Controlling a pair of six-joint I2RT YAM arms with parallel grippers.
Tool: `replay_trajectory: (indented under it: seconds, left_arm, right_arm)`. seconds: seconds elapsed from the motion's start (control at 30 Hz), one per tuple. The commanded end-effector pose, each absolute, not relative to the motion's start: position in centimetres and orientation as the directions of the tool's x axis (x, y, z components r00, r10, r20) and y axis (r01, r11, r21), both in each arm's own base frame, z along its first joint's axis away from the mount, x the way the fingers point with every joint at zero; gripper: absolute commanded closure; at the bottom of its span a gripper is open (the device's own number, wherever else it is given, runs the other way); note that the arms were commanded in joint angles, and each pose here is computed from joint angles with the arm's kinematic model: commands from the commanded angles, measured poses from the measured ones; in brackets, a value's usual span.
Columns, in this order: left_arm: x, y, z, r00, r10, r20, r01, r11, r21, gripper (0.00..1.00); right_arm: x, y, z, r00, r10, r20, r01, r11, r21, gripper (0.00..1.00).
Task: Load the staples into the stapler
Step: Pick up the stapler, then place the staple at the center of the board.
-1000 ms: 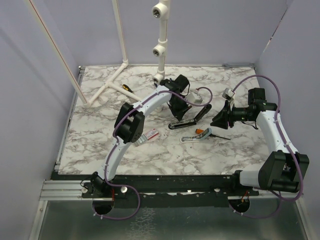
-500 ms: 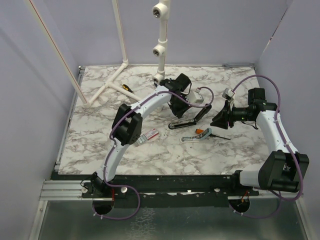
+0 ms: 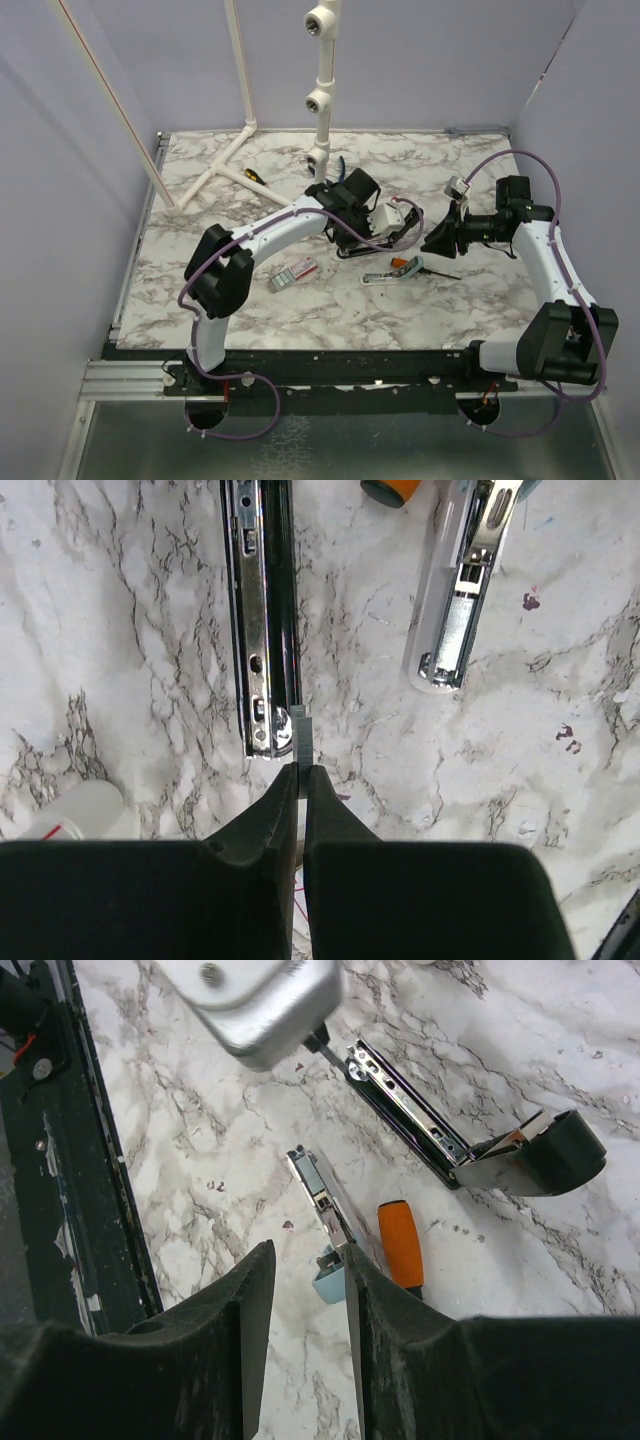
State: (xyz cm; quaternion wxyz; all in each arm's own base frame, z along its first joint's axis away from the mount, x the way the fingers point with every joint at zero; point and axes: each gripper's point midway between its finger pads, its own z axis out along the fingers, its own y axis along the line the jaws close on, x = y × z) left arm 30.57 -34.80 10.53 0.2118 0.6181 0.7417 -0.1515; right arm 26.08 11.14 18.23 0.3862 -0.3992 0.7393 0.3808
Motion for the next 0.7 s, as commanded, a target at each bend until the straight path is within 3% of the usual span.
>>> replay_trajectory:
  seconds: [0.0,0.3,0.67]
  left_arm:
    - [31.1,-33.4,12.1,-0.094,0.825,-0.557,0.955,0.234,0.185,0.96]
    - [28.4,-31.6,10.7,-0.014,0.785,-0.619,0.916,0.258,0.306,0.94]
    - [26.8,-30.5,6.7,0.042,0.824,-0.565,0.874,0.244,0.421,0.94]
  right_arm:
    - [26.6,10.7,18.8,-0.375,-0.288,-0.881,-0.879,0.414,0.239,0.62]
    - [27.3,9.8,18.3,-0.393,-0.279,-0.876,-0.858,0.454,0.240,0.62]
    - [28.0,9.1,17.0,-0.428,-0.290,-0.856,-0.835,0.491,0.251,0.62]
